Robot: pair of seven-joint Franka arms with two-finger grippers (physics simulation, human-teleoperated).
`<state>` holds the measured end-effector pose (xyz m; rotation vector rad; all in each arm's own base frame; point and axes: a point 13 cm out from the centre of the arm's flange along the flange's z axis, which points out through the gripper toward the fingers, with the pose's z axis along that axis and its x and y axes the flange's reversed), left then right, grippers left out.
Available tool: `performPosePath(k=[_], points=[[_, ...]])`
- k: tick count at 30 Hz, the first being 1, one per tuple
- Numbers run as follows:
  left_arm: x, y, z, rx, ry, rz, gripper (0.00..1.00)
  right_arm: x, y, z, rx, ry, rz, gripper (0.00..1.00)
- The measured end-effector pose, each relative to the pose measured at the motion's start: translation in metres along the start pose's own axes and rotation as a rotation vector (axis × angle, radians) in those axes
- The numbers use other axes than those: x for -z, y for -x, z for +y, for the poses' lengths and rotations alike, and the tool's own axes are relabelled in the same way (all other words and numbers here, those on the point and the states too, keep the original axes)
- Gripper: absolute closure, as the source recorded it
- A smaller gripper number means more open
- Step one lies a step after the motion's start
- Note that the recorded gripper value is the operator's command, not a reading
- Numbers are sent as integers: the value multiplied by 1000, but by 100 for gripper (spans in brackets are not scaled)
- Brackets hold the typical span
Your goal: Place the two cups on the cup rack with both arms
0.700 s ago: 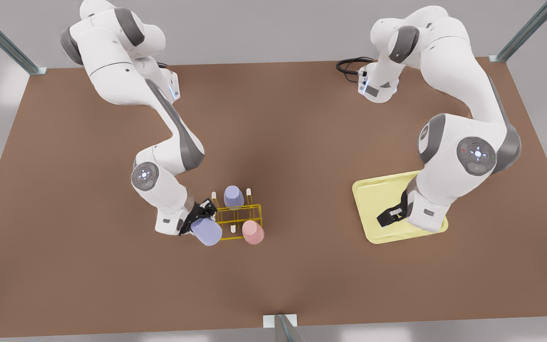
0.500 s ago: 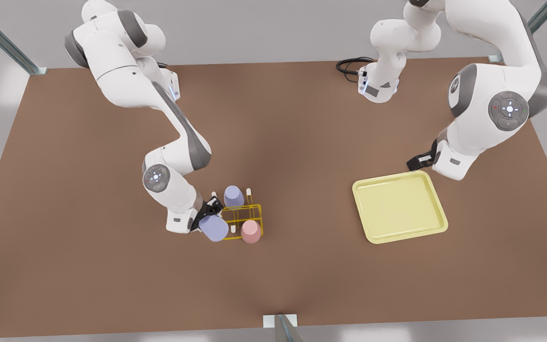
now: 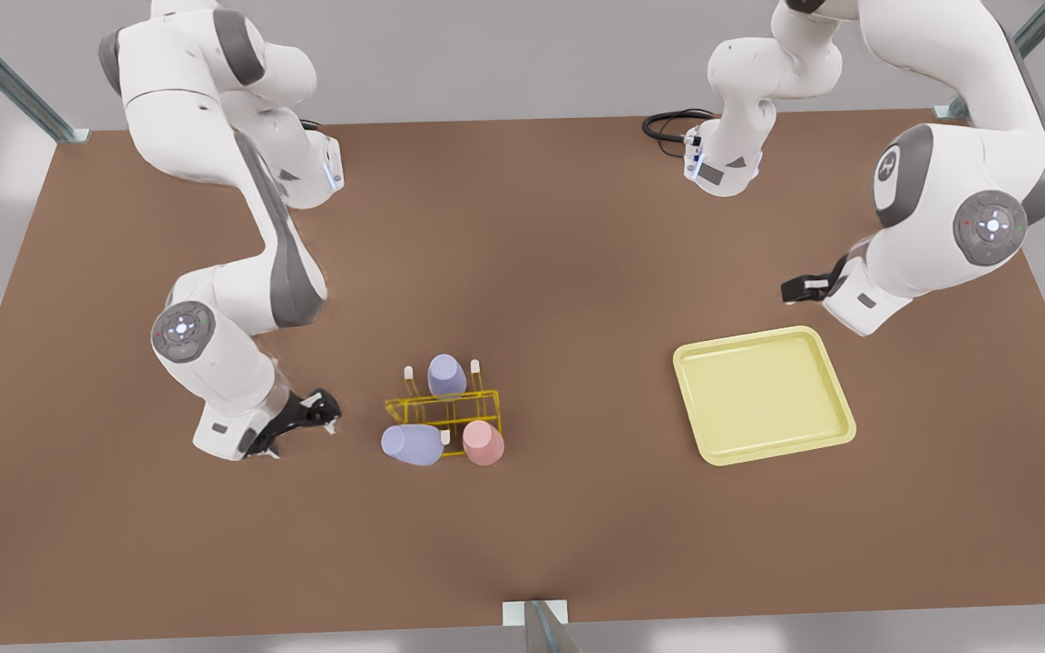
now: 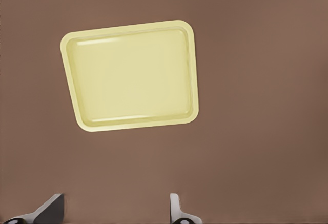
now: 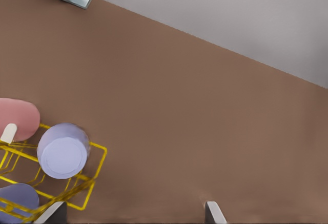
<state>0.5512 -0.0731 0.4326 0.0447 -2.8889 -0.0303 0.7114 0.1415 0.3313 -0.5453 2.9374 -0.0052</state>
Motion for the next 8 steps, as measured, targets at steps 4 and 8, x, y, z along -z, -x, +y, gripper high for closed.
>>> performPosePath(k=[4, 8], points=[[5, 8, 9, -60, 13, -10, 0, 121, -112, -133, -276, -43, 89, 0], [7, 13, 5, -124, 20, -6, 0, 164, -180, -137, -362, 10, 200, 0]])
